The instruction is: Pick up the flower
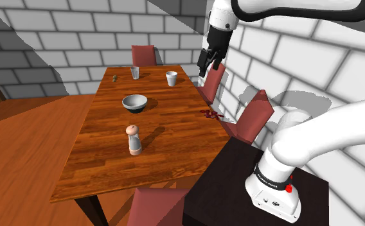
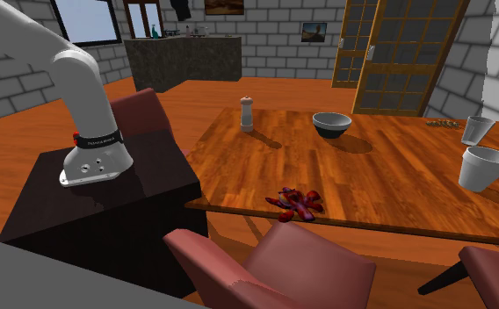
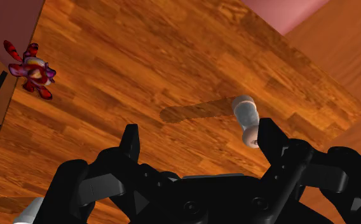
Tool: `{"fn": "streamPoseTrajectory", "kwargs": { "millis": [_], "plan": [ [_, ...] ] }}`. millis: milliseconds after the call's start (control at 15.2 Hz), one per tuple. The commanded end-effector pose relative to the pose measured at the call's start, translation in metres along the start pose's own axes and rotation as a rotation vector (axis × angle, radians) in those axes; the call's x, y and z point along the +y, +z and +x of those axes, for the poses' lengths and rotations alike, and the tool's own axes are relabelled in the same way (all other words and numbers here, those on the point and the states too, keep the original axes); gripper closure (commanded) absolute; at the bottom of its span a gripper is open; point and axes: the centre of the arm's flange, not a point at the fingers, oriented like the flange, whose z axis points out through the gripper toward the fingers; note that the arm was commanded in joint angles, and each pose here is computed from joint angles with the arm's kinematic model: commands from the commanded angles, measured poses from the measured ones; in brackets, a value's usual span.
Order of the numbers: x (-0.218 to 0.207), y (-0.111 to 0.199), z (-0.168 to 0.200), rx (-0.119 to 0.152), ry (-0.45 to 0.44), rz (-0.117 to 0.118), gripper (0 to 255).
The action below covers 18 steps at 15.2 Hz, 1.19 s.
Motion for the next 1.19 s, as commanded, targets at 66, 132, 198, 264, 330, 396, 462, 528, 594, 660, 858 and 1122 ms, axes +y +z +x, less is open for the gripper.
{"fn": "streamPoseTrajectory", "kwargs": {
  "millis": [66, 132, 198, 264, 330, 396, 462, 528, 594, 660, 858, 1122],
  "plan": [
    [0.009, 0.01, 0.003, -0.002, -0.004, 0.001, 0],
    [0.017, 0.019, 0.006, -0.004, -0.008, 0.002, 0],
    [0.026, 0.029, 0.009, -0.006, -0.013, 0.003, 0],
    [0.035, 0.039, 0.012, -0.007, -0.017, 0.005, 0],
    [0.043, 0.049, 0.015, -0.009, -0.021, 0.006, 0],
    [0.052, 0.059, 0.018, -0.011, -0.025, 0.007, 0],
    [0.06, 0.068, 0.021, -0.013, -0.029, 0.008, 0],
    [0.069, 0.078, 0.024, -0.015, -0.034, 0.009, 0],
    [0.077, 0.088, 0.027, -0.017, -0.038, 0.01, 0],
    [0.086, 0.098, 0.031, -0.019, -0.042, 0.011, 0],
    [0.111, 0.128, 0.04, -0.024, -0.055, 0.015, 0],
    [0.144, 0.168, 0.053, -0.032, -0.071, 0.019, 0]
  ]
}}
